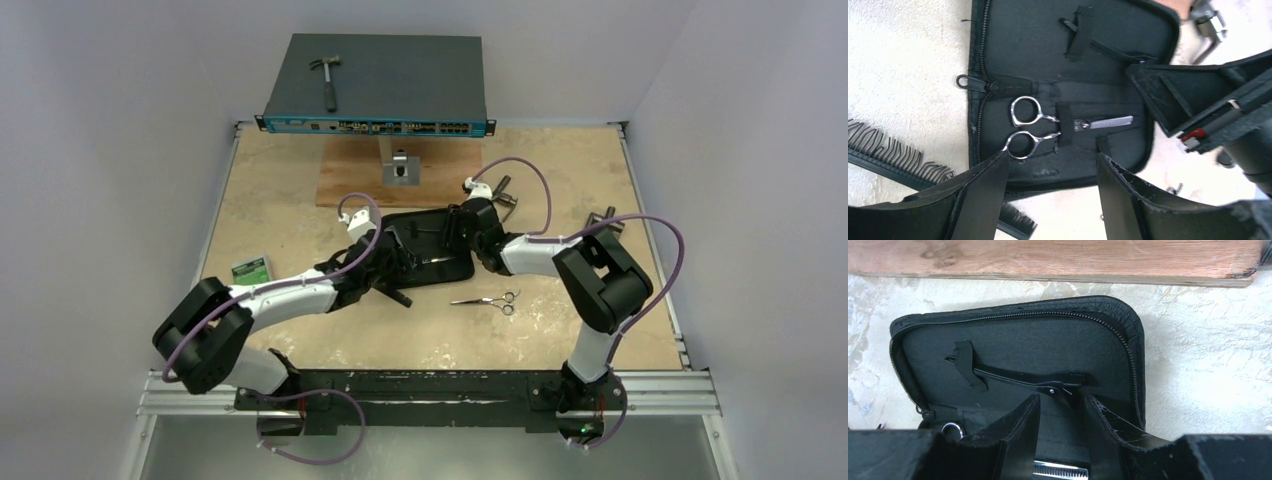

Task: Sort the hair-cutting tools
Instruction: Place the haircut tool in the hairdressing tool bag.

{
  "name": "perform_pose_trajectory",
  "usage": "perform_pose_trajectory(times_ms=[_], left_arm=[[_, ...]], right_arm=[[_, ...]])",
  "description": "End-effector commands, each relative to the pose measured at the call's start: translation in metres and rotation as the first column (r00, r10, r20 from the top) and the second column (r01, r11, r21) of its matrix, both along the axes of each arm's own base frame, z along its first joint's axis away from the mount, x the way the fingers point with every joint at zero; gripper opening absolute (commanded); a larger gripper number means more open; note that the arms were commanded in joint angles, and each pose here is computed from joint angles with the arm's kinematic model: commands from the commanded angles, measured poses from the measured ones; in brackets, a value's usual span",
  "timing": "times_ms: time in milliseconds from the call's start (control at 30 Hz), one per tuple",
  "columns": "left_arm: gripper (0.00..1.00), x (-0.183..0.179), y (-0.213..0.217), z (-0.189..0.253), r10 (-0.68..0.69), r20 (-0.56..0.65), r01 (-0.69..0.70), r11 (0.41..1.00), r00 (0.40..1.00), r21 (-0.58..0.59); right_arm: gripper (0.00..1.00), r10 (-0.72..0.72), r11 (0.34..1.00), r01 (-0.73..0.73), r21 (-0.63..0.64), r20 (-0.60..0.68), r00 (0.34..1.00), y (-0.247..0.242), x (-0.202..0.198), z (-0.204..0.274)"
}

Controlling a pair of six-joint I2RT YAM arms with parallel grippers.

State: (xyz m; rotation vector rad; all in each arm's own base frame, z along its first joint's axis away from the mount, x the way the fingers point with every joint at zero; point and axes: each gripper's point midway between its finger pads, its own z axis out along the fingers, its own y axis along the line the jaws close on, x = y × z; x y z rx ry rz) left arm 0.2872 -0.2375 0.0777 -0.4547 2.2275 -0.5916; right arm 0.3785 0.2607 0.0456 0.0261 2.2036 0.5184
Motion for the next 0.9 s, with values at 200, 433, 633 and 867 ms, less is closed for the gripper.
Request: perform_pose_trajectory(times_ms=[200, 433, 633, 867], left_arm=[[0.61, 0.009, 0.0, -0.031, 0.024, -0.042, -0.023, 0.999, 0.999, 0.033], [0.59, -0.003, 0.007, -0.059, 0.028, -0.116, -0.022, 0.998, 0.993, 0.057], [0.56, -0.008, 0.009, -0.071, 0.017, -0.151, -0.006, 0.997, 0.988, 0.075], [0.54, -0.015, 0.013, -0.079, 0.002, -0.173, 0.014, 0.996, 0.985, 0.089]], right_arm=[[0.36, 0.005, 0.998, -0.009, 0.059, 0.068, 0.998, 0.018, 0.025, 0.02], [0.31, 0.019, 0.999, -0.022, 0.031, 0.099, 0.995, 0.018, 0.032, 0.021], [0.27, 0.045, 0.998, -0.037, -0.048, 0.165, 0.985, 0.011, 0.037, 0.027], [0.24, 0.132, 0.99, -0.12, -0.068, 0.212, 0.968, 0.024, 0.041, 0.03]])
